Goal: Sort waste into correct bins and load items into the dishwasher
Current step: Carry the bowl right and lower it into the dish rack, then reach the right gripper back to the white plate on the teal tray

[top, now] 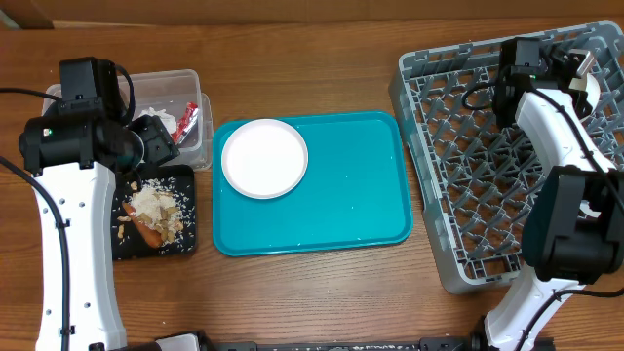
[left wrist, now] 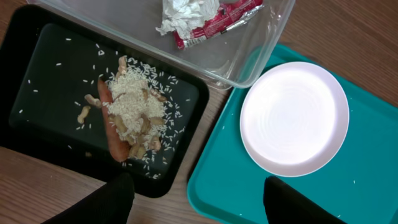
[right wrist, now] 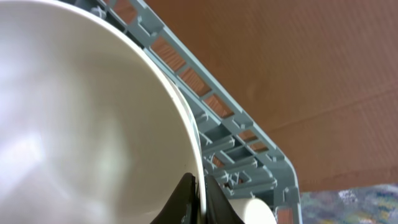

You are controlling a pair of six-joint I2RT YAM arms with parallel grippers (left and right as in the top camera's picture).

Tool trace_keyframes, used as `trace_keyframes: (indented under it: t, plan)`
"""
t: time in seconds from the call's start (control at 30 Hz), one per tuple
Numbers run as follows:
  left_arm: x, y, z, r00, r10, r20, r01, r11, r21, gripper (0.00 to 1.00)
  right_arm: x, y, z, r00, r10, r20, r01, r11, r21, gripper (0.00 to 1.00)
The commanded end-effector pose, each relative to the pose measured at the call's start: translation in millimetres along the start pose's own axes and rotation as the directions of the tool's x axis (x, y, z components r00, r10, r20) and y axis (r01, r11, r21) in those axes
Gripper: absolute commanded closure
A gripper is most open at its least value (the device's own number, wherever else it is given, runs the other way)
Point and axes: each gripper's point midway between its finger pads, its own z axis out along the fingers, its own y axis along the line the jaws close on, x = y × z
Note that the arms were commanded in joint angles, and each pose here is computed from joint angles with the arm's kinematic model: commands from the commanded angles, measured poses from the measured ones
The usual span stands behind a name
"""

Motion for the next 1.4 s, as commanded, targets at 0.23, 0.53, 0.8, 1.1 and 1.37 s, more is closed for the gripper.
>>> trace_keyframes:
  t: [0.23, 0.53, 0.8, 1.1, 1.37]
  plan:
    - [-0.4, -2.1, -3.7, 1.0, -0.01, 0.008, 0.009, 1.0, 0.019, 0.31, 24.4, 52.5, -20.2, 0.998, -0.044, -0.034, 0.037, 0.984, -0.173, 0.92]
    - [-0.4, -2.0, -3.7, 1.0, -0.009, 0.009, 0.009, 1.0, 0.019, 0.31, 20.5, 63.2, -48.1, 0.997, -0.074, 0.034, 0.079, 0.982, -0.173, 0.8]
    - [-0.4, -2.0, -3.7, 1.0, -0.009, 0.009, 0.009, 1.0, 0.019, 0.3, 22.3, 61.6, -57.8, 0.998, -0.063, 0.031, 0.068, 0.979, -0.19, 0.31]
    - [-0.4, -2.1, -3.7, 1.0, -0.01, 0.008, 0.009, 1.0, 0.019, 0.29, -18.2, 47.7, -125.5, 0.999, 0.033, 0.034, -0.006, 0.803, -0.596, 0.21]
    - [-0.4, -2.0, -3.7, 1.0, -0.009, 0.009, 0.009, 1.0, 0.019, 0.22, -15.2, 55.5, -266.3, 0.99, -0.021, 0.139, 0.14, 0.191, -0.972, 0.19]
